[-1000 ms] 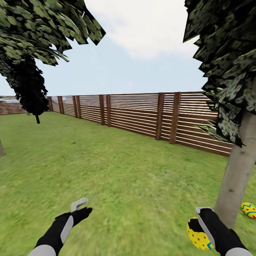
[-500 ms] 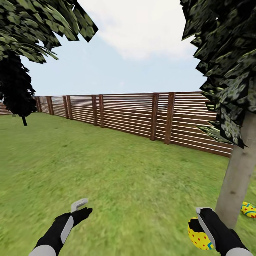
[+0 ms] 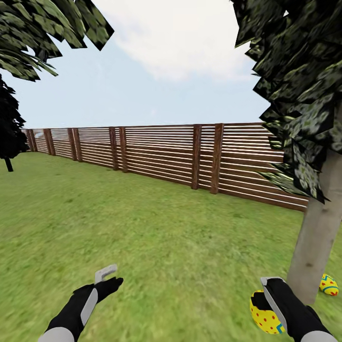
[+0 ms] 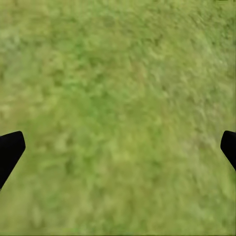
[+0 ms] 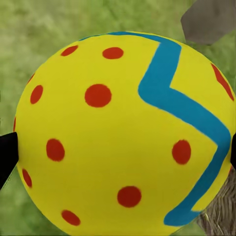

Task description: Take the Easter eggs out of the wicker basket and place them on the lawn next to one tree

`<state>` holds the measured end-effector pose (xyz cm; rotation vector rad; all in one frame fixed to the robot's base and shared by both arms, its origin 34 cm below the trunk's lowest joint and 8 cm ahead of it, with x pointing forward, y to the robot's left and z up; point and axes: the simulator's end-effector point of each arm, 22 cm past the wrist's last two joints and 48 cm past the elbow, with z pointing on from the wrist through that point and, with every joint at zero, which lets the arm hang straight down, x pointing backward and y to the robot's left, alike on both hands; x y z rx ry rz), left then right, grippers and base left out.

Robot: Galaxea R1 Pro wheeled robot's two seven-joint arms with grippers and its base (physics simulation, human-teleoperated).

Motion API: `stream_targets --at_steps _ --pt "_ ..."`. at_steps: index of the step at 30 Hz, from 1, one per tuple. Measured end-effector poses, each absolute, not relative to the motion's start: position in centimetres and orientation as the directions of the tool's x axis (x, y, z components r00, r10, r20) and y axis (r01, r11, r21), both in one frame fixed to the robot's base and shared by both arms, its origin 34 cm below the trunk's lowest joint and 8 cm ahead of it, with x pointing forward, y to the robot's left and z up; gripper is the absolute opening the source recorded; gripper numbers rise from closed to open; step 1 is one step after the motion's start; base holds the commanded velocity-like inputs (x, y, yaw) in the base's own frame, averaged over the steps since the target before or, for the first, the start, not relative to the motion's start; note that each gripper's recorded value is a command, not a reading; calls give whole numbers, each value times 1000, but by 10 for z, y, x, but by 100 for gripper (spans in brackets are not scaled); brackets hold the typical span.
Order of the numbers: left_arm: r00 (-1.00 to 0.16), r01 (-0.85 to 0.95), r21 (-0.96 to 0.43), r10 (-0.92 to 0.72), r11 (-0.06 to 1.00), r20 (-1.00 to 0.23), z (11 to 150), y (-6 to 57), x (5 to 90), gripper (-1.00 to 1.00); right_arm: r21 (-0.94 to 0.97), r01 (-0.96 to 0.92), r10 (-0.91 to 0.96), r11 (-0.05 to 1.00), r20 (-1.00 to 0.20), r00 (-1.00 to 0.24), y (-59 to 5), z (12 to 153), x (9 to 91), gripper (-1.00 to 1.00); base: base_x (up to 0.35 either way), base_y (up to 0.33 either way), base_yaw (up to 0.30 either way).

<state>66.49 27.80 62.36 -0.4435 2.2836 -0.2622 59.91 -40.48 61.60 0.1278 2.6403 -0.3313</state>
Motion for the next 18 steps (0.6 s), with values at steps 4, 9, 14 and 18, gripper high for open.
stream_targets --at_steps 4,9,14,18 --pt "-636 -235 -319 -393 918 -664 623 279 665 100 -211 146 34 966 -456 -889 -405 611 596 -100 335 0 0" --pt "-637 -234 -321 -394 918 -663 623 277 665 100 -214 145 36 966 -442 -896 -405 606 592 -100 335 0 0" --pt "-636 -233 -321 -393 918 -664 623 276 665 100 -211 146 39 967 -442 -896 -405 606 591 -100 333 0 0" --pt "-637 -233 -321 -393 918 -663 623 276 665 100 -212 146 38 966 -442 -896 -405 606 591 -100 270 0 0"
